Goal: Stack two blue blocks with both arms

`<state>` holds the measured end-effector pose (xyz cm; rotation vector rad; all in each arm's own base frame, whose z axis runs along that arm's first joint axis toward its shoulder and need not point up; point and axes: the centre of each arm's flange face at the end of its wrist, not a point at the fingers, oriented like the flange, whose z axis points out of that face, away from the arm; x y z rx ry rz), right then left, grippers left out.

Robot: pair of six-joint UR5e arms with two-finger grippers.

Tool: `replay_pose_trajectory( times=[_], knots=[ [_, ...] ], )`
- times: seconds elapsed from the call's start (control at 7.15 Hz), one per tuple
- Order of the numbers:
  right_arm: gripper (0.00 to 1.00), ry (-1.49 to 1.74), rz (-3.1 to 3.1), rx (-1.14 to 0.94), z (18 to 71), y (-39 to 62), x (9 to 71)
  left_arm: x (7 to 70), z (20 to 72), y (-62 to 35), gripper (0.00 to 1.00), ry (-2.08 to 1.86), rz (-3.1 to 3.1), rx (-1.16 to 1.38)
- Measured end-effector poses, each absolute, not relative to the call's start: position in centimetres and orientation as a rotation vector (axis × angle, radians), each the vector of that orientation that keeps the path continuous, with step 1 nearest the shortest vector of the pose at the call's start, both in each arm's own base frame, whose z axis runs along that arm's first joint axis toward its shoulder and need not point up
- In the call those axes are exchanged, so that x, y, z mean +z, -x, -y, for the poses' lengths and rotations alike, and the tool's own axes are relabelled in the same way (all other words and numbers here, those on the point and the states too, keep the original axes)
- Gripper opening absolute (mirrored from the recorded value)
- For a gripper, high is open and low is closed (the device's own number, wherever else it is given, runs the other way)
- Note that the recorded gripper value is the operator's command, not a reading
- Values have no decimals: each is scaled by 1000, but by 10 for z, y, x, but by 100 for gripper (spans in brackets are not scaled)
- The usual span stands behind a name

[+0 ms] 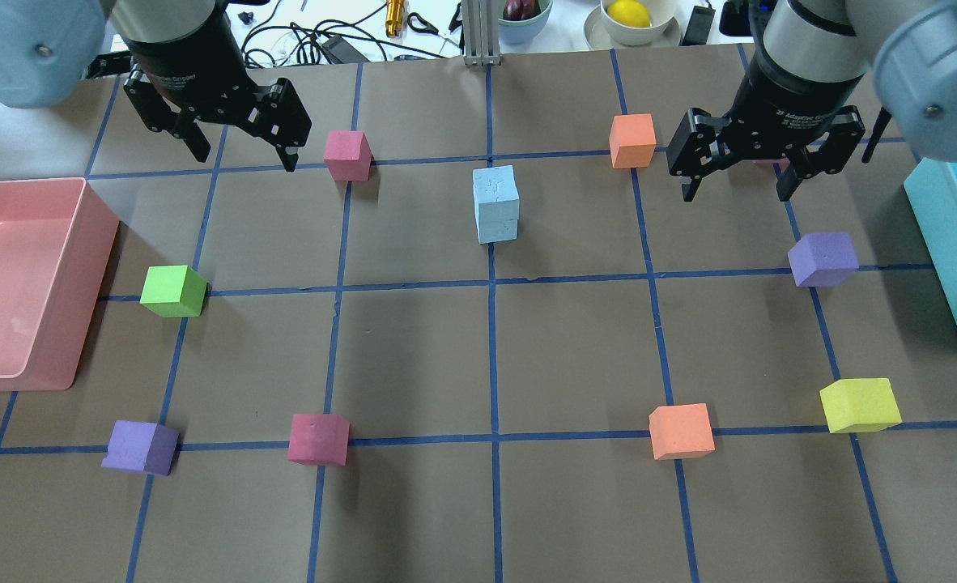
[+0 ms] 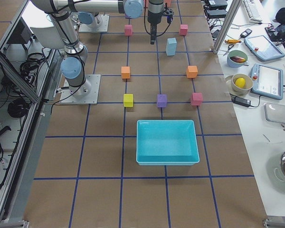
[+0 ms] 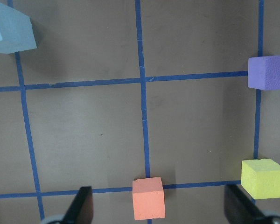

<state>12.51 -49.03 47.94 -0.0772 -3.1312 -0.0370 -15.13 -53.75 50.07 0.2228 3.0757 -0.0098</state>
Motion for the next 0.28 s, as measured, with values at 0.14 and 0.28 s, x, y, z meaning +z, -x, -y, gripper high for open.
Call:
replay_pose_trajectory(
  times=[0.14,0.28],
  knots=[
    [100,74,3133,-36,490,-125,479,501,537,152,100,-225,-3076,-33],
    [100,70,3135,-33,490,-126,480,501,534,154,100,-231,-3076,-42]
  ],
)
